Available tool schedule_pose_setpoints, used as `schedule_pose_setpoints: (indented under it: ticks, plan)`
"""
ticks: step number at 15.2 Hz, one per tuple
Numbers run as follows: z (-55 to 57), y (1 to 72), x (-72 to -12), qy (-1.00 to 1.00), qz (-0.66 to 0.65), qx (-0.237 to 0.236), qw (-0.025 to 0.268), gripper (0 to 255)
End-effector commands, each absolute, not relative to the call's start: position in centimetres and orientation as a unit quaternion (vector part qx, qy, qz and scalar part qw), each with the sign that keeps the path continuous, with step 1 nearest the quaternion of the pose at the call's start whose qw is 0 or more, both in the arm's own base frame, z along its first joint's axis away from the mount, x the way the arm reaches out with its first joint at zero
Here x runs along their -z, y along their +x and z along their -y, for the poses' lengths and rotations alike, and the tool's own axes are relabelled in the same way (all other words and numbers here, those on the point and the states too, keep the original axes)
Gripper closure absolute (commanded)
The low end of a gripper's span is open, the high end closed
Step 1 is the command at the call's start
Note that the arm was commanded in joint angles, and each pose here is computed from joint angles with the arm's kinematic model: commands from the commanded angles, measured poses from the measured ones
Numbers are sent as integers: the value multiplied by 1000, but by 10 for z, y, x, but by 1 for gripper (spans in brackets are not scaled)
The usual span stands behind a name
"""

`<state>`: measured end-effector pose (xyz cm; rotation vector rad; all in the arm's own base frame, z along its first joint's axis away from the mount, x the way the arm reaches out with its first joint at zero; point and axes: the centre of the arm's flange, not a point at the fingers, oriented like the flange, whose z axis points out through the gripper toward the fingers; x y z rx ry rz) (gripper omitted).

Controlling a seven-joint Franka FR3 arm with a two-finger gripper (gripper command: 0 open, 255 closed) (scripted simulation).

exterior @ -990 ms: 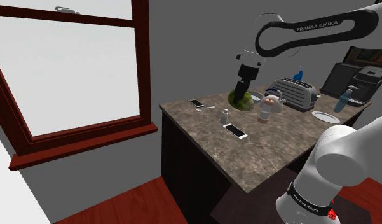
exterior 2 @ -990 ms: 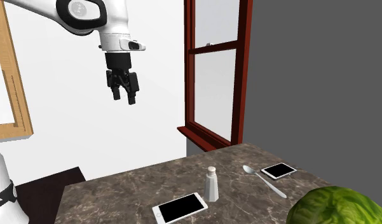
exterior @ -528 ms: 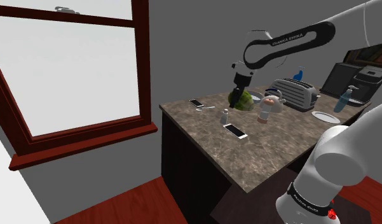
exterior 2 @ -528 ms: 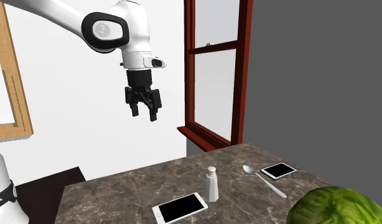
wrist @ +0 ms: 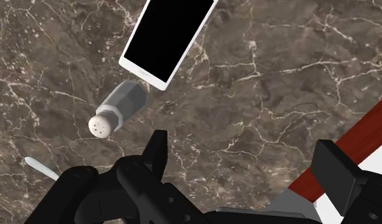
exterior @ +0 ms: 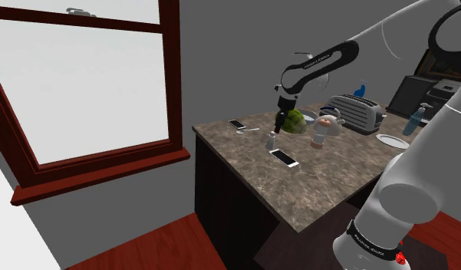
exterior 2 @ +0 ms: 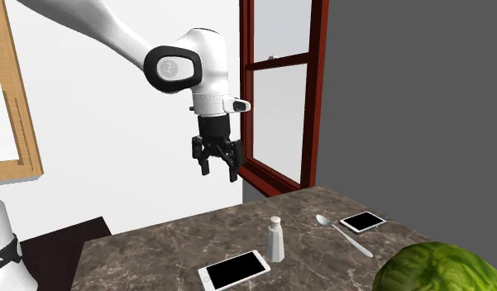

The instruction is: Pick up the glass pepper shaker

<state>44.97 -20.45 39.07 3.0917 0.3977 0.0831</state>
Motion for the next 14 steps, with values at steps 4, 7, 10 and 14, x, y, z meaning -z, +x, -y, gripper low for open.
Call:
schedule_pose_setpoints:
  ticks: [4,7,10,14]
  plan:
    - [246,482,-356,989,-145,-23,26,0]
    - [272,501,-336,987,-155,-21,34,0]
    - [298,521,-316,985,-165,-19,42,0]
    - [315,533,-293,984,-171,-18,47,0]
